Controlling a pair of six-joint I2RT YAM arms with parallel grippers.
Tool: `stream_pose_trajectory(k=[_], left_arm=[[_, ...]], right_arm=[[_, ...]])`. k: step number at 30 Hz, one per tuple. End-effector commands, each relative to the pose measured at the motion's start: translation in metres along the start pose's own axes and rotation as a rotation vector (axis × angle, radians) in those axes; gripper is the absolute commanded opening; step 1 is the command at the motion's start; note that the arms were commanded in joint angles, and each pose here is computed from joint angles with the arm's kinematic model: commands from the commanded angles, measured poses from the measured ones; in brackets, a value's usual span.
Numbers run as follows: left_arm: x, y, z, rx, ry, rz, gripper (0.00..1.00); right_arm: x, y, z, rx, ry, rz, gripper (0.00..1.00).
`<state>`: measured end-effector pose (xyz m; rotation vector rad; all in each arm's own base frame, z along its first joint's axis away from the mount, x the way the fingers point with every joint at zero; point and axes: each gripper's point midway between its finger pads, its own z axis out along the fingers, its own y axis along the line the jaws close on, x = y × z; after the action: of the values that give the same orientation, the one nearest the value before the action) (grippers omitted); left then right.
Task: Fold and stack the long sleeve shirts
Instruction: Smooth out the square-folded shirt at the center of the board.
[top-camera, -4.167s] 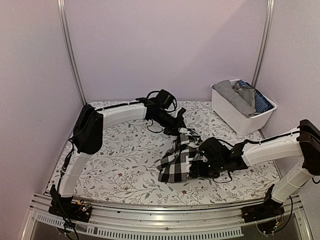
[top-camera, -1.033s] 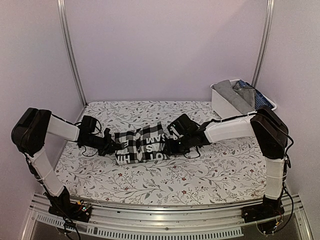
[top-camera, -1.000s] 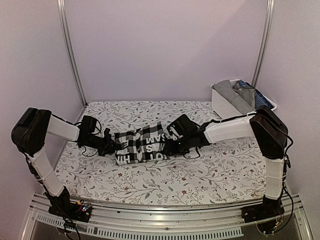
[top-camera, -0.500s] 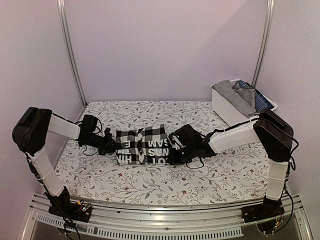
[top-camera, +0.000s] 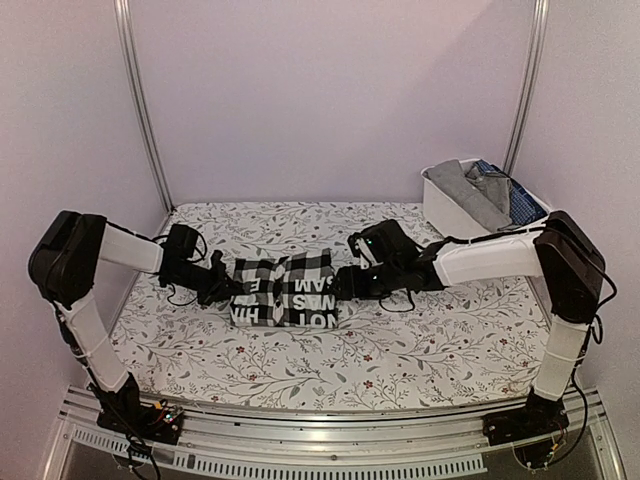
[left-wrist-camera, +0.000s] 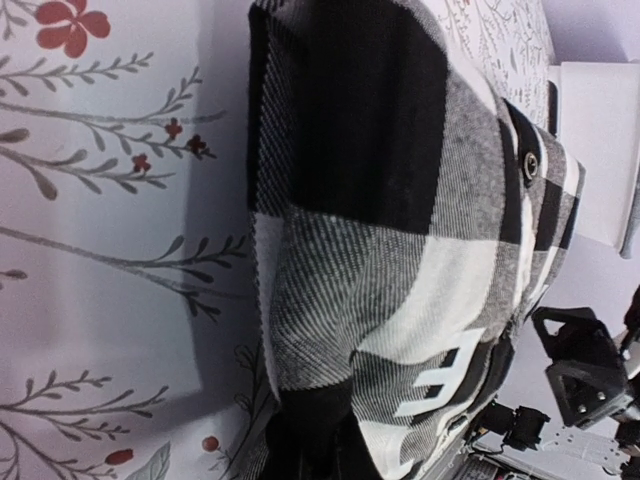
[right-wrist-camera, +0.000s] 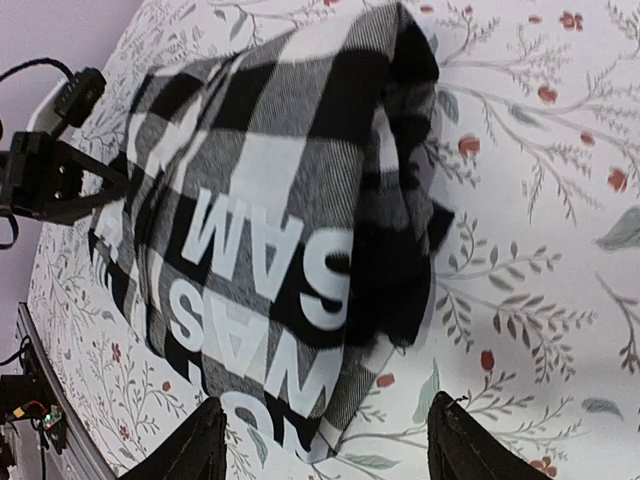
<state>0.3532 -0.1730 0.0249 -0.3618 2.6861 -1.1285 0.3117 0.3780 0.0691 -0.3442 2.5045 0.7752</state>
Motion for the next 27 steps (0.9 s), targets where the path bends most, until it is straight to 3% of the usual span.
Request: stream_pose_trajectory(k=[1,8,15,23,24,27], left_arm=[[-0.002,0.004,0.005,-0.026,0.007,0.018,0.00],[-0.005,0.000,0.008,-0.027,0.011,0.030,0.00],[-0.006,-0.003,0.009,-0.028,0.011,0.036,0.00],[-0.004,-0.003,0.013,-0.026,0.018,0.034,0.00],[-0.004,-0.003,0.012,-0.025,0.018,0.035,0.00],[-0.004,-0.003,0.012,-0.025,0.017,0.037,0.00]], right_arm=[[-0.053,0.005,0.005,-0.031,-0.078,-0.038,0.68],[-0.071,-0.004,0.044,0.003,-0.052,-0.056,0.68],[-0.058,-0.012,0.062,0.008,0.001,-0.043,0.66],[-0.057,-0.004,0.065,-0.027,0.023,-0.018,0.35],[-0.055,-0.006,0.064,-0.017,0.032,-0.012,0.34],[-0.049,-0.015,0.061,0.028,0.040,0.000,0.50]])
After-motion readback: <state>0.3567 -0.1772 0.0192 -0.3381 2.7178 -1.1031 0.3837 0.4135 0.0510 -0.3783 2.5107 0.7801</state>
